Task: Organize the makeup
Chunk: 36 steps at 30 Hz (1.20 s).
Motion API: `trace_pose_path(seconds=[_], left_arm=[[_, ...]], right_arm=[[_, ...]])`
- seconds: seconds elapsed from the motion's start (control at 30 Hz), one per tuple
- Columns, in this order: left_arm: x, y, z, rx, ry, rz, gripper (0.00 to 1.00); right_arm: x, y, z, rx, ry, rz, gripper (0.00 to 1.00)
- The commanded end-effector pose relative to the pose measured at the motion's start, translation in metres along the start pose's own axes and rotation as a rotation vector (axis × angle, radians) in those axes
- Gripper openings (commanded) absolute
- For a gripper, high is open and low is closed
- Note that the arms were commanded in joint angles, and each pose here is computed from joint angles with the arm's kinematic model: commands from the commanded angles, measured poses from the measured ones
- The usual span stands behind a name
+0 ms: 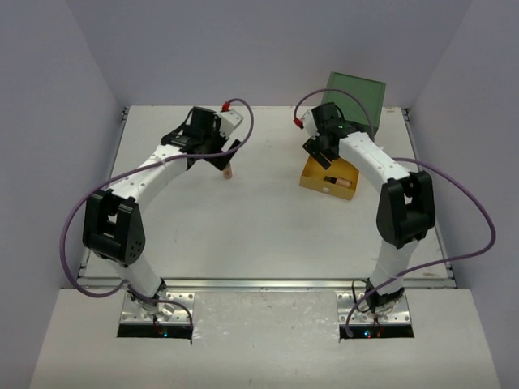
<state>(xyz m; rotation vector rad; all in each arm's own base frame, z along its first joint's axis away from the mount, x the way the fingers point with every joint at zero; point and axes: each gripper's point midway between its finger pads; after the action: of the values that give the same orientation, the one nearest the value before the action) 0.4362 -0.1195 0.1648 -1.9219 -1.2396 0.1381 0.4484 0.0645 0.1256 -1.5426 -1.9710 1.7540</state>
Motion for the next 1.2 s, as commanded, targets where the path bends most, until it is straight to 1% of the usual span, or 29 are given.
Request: trace_pose_path(seconds=[0.0, 0.03, 0.17, 0.2, 0.23, 0.27, 0.3, 0.4, 0.77, 0.8, 0.83, 0.87, 0.97, 1.0, 1.03, 1.07, 1.1, 1.13, 1.17], left_arm=[[-0.017, 0.011, -0.032, -0.053, 0.038, 0.068, 1.0], [-0.021, 0.019, -0.028, -0.027, 0.034, 0.085, 1.0], [-0.03, 0.042, -0.025, 0.027, 0.035, 0.125, 1.0], [-0.03, 0.045, -0.025, 0.042, 0.035, 0.125, 0.98], [-0.035, 0.056, -0.015, 0.091, 0.036, 0.137, 0.96], [-0.035, 0.055, -0.01, 0.117, 0.034, 0.131, 0.95], [-0.039, 0.059, -0.006, 0.14, 0.031, 0.15, 0.9], [-0.044, 0.063, 0.001, 0.174, 0.026, 0.168, 0.8], [-0.046, 0.07, 0.012, 0.226, -0.014, 0.157, 0.27], [-0.046, 0.07, 0.011, 0.225, -0.017, 0.156, 0.19], [-0.046, 0.069, 0.009, 0.222, -0.02, 0.156, 0.08], [-0.045, 0.069, 0.008, 0.22, -0.023, 0.155, 0.0], [-0.044, 0.064, -0.002, 0.2, -0.038, 0.16, 0.0], [-0.045, 0.06, -0.008, 0.184, -0.052, 0.176, 0.0], [-0.049, 0.054, -0.017, 0.161, -0.073, 0.212, 0.0], [-0.052, 0.047, -0.028, 0.129, -0.094, 0.25, 0.0], [-0.055, 0.039, -0.04, 0.092, -0.126, 0.294, 0.0], [-0.054, 0.029, -0.052, 0.05, -0.159, 0.334, 0.0], [-0.054, 0.009, -0.075, -0.033, -0.183, 0.39, 0.0]], right_arm=[[-0.009, -0.052, -0.035, -0.276, 0.145, -0.021, 0.78], [-0.01, -0.057, -0.037, -0.309, 0.159, -0.018, 0.79], [-0.002, -0.065, -0.027, -0.34, 0.188, -0.035, 0.79], [-0.001, -0.067, -0.025, -0.341, 0.195, -0.035, 0.79], [0.0, -0.069, -0.023, -0.342, 0.201, -0.036, 0.79], [0.001, -0.069, -0.021, -0.342, 0.201, -0.035, 0.79], [0.001, -0.07, -0.019, -0.341, 0.204, -0.033, 0.79], [0.003, -0.07, -0.016, -0.338, 0.207, -0.031, 0.79], [0.01, -0.069, -0.009, -0.333, 0.224, -0.048, 0.79], [0.01, -0.07, -0.009, -0.335, 0.224, -0.05, 0.78], [0.011, -0.07, -0.009, -0.339, 0.223, -0.057, 0.78], [0.013, -0.071, -0.011, -0.348, 0.221, -0.072, 0.78], [0.027, -0.078, -0.02, -0.416, 0.199, -0.151, 0.76], [0.032, -0.088, -0.029, -0.483, 0.19, -0.194, 0.76], [0.038, -0.106, -0.044, -0.596, 0.177, -0.252, 0.76], [0.036, -0.116, -0.05, -0.659, 0.174, -0.246, 0.79], [0.055, -0.124, -0.05, -0.727, 0.149, -0.324, 0.84], [0.066, -0.136, -0.055, -0.81, 0.124, -0.375, 0.94], [0.07, -0.152, -0.062, -0.916, 0.118, -0.397, 0.98]])
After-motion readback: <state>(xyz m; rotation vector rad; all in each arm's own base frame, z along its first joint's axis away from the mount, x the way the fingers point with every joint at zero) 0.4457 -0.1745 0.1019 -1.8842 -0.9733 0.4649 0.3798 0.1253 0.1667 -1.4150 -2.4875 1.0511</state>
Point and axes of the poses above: each gripper's point midway between its finger pads, its own y axis out along the fingers, its own x axis along the line the jaws close on, z = x × y, and after that the axes turned 1 degree about y, right-handed
